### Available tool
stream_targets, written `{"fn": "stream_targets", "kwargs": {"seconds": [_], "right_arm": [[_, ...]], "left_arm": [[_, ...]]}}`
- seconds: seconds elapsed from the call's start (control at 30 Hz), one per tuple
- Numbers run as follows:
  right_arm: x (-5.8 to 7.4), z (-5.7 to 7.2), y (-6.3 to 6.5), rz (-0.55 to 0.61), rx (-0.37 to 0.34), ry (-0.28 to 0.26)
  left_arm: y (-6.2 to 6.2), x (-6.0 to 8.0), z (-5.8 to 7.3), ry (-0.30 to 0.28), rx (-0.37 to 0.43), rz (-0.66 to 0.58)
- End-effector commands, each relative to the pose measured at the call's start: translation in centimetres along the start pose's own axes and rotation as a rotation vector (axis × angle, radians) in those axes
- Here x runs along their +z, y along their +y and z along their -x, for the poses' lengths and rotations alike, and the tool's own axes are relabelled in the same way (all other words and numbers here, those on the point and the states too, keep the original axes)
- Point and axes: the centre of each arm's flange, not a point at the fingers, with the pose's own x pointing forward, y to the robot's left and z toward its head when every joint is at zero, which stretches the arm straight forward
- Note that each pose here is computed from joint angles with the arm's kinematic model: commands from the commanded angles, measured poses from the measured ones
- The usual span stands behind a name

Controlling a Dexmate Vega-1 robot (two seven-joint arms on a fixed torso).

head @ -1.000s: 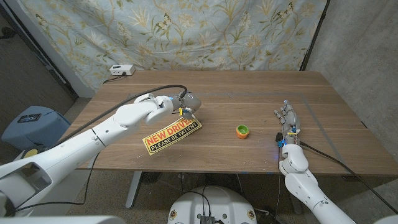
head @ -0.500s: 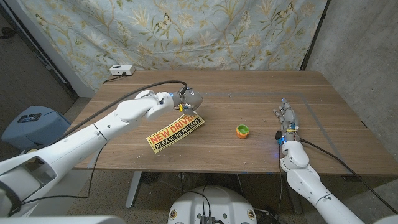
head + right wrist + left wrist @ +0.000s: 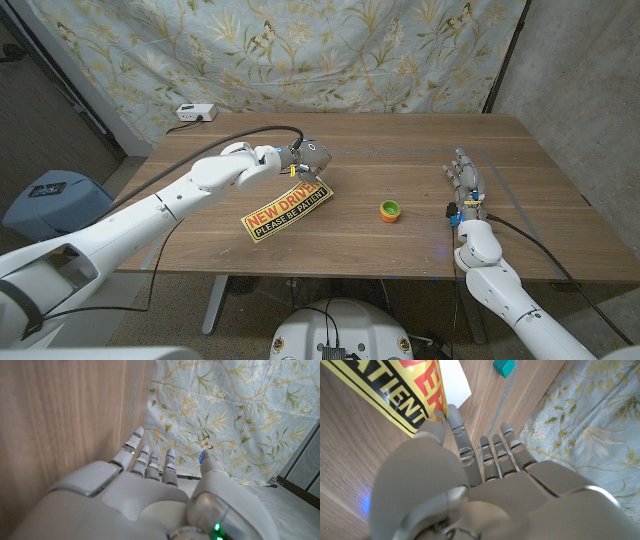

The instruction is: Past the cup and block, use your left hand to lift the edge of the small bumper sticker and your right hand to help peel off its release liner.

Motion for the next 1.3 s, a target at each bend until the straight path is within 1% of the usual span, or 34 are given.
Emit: {"fn": "stream_targets", "kwargs": {"seconds": [0.03,0.23,0.33,0.5,0.67,0.93,1.17,1.3], "right_arm": [[1.7,-0.1,0.4,0.028,0.025,-0.034],[2.2,-0.5,0.8,0.04,0.048,-0.032],[2.5,-0.9,1.2,0.044,0.068,-0.03],[2.8,-1.4,1.7,0.049,0.093,-0.029],[2.9,-1.9,2.1,0.055,0.115,-0.026],[3.2,-2.2,2.4,0.067,0.142,-0.015],[3.7,-2.7,2.6,0.108,0.177,-0.004],[3.8,-2.8,2.7,0.117,0.186,0.005]], "left_arm": [[0.9,-0.1,-0.6,-0.017,0.059,-0.008],[1.2,-0.1,-0.6,-0.012,0.081,-0.003],[1.3,-0.1,-0.7,-0.004,0.093,-0.002],[1.4,0.0,-0.7,0.002,0.102,0.003],[1.9,-0.3,-0.7,0.013,0.123,0.009],[2.5,-0.5,-0.6,0.027,0.157,0.015],[2.9,-0.5,-0.8,0.021,0.188,0.019],[3.0,-0.8,-1.1,0.026,0.205,0.033]]}}
